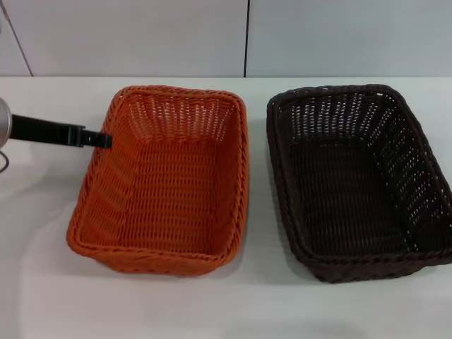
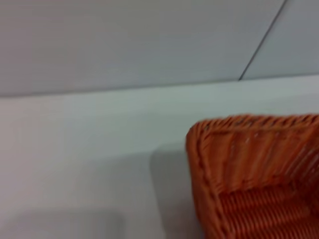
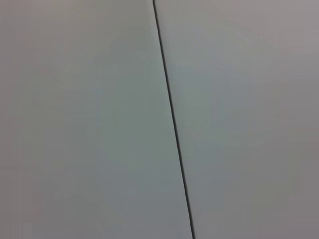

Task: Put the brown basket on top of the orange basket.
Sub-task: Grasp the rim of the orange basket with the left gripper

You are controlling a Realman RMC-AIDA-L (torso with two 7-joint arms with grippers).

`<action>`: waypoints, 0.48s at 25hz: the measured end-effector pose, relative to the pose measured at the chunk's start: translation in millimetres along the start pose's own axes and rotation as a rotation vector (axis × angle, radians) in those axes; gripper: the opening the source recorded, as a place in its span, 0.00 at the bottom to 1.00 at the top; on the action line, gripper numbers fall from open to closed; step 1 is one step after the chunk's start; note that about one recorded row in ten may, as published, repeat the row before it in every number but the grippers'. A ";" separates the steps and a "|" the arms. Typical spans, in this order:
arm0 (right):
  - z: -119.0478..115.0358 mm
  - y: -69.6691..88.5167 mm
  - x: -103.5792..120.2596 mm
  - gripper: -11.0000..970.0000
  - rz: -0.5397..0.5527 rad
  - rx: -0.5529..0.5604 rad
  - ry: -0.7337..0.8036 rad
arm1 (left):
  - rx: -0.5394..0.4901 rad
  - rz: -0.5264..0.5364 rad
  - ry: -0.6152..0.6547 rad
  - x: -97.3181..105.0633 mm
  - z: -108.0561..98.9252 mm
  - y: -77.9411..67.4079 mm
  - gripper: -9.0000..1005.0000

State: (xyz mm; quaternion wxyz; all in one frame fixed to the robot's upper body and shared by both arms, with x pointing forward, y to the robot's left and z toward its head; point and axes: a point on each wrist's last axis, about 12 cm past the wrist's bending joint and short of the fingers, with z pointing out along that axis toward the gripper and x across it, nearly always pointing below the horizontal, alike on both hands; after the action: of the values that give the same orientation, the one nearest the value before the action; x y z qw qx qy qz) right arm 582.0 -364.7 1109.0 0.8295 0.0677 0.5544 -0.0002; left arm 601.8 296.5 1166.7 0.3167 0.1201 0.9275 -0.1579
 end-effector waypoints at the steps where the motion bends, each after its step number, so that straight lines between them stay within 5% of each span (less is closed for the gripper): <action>1: 0.4 0.2 -0.3 0.53 -0.005 -0.001 -0.001 | -0.001 -0.013 0.015 5.1 1.0 0.8 0.75; 12: 7.7 2.1 -4.8 0.53 -0.016 -0.014 -0.021 | 0.023 -0.045 0.104 25.5 10.8 1.0 0.74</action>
State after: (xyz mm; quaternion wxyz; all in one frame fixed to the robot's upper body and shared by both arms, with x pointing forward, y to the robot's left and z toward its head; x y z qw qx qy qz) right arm 587.4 -363.8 1116.6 0.8357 0.0572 0.5462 -0.0037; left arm 588.4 296.6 1142.5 0.2631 0.1109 0.9433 -0.1690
